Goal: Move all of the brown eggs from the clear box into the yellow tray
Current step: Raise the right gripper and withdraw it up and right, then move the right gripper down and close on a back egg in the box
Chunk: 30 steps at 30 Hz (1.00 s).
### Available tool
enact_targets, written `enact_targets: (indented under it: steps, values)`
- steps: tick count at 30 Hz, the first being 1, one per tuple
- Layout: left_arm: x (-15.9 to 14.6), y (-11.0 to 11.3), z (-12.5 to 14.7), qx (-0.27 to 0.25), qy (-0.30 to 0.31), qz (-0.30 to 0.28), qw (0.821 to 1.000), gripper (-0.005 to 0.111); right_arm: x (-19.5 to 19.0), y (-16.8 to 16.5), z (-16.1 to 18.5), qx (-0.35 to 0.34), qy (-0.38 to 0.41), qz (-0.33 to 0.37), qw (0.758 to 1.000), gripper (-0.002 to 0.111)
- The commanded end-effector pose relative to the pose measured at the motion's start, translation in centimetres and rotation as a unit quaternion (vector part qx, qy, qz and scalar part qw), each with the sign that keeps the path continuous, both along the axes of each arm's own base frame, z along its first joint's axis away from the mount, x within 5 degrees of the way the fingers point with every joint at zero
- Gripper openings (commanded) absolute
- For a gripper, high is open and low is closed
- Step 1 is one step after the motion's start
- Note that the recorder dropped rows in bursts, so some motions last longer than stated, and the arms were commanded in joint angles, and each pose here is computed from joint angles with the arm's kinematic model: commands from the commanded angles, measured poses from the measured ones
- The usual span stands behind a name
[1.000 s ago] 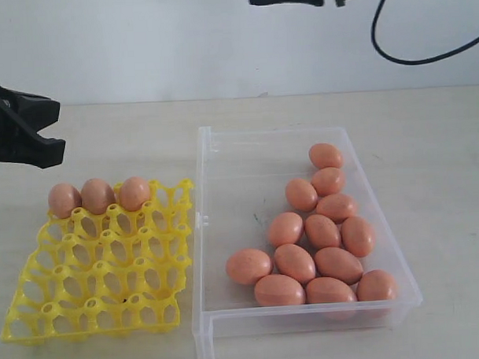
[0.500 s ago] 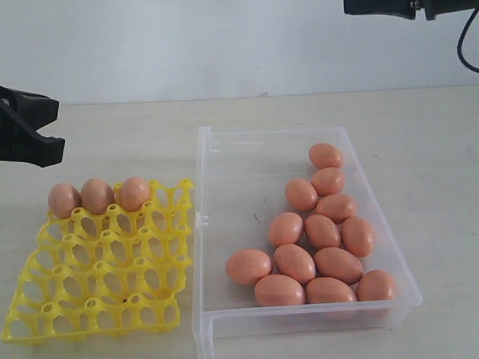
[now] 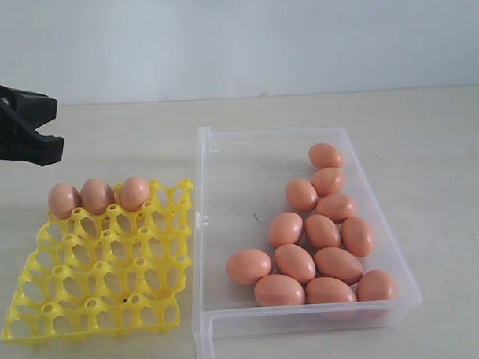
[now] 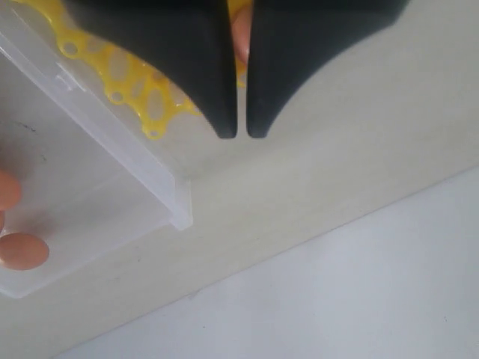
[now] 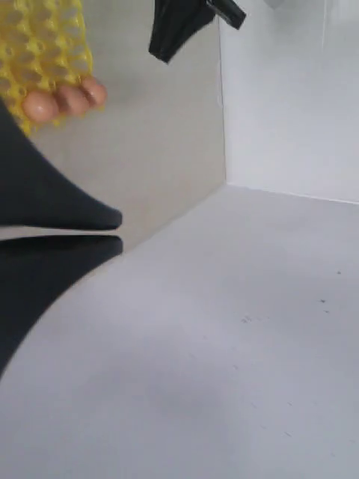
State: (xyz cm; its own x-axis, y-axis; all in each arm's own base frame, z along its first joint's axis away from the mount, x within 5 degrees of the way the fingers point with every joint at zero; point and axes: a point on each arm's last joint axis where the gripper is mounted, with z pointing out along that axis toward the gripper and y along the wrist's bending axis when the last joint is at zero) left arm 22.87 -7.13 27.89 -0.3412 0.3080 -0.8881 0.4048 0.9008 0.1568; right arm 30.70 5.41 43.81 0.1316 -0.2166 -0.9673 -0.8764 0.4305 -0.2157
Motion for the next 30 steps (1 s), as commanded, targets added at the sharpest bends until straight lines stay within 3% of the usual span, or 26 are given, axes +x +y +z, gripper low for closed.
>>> enact_targets:
  steps: [1, 4, 6, 10, 17, 20, 22, 24, 25, 27, 30]
  values:
    - [-0.2, 0.0, 0.0, -0.004, 0.001, 0.001, 1.000, 0.004, -1.6, -1.7, 4.4, 0.034, -0.080, -0.189, 0.978, 0.000]
    - [-0.2, 0.0, 0.0, -0.004, 0.001, 0.001, 1.000, 0.004, -2.4, -4.0, 6.9, 0.100, -0.102, -0.335, 0.931, 0.000]
    - [-0.2, 0.0, 0.0, -0.004, 0.001, 0.001, 1.000, 0.004, -3.1, -5.1, 7.8, 0.113, -0.126, -0.390, 0.905, 0.000]
    - [-0.2, 0.0, 0.0, -0.004, 0.001, 0.001, 1.000, 0.004, -4.2, -6.7, 9.1, 0.084, -0.193, -0.474, 0.855, 0.000]
    - [-0.2, -0.1, 0.0, -0.005, 0.005, -0.004, 1.000, 0.004, -6.9, -10.1, 9.2, 0.002, -0.256, -0.641, 0.723, 0.000]
    - [-0.2, -0.1, 0.0, -0.005, 0.005, -0.004, 1.000, 0.004, -7.4, -11.8, 7.5, -0.059, -0.215, -0.715, 0.663, 0.000]
    - [-0.3, -0.1, -0.1, -0.005, 0.006, -0.005, 1.000, 0.004, -7.3, -12.6, 5.9, -0.087, -0.137, -0.746, 0.645, 0.000]
    - [-0.3, -0.1, -0.1, -0.005, 0.006, -0.005, 1.000, 0.004, -6.6, -12.7, 4.1, -0.134, -0.060, -0.740, 0.657, 0.000]
    - [-0.3, -0.1, -0.1, -0.005, 0.006, -0.005, 1.000, 0.004, -6.1, -12.4, 3.0, -0.146, -0.018, -0.722, 0.676, 0.000]
    - [-0.3, -0.1, -0.1, -0.005, 0.006, -0.005, 1.000, 0.004, -5.1, -11.1, 1.1, -0.138, 0.068, -0.665, 0.730, 0.000]
    - [-0.3, -0.2, -0.1, -0.007, 0.011, -0.010, 1.000, 0.004, -3.0, -7.6, -2.4, -0.118, 0.211, -0.502, 0.830, 0.000]
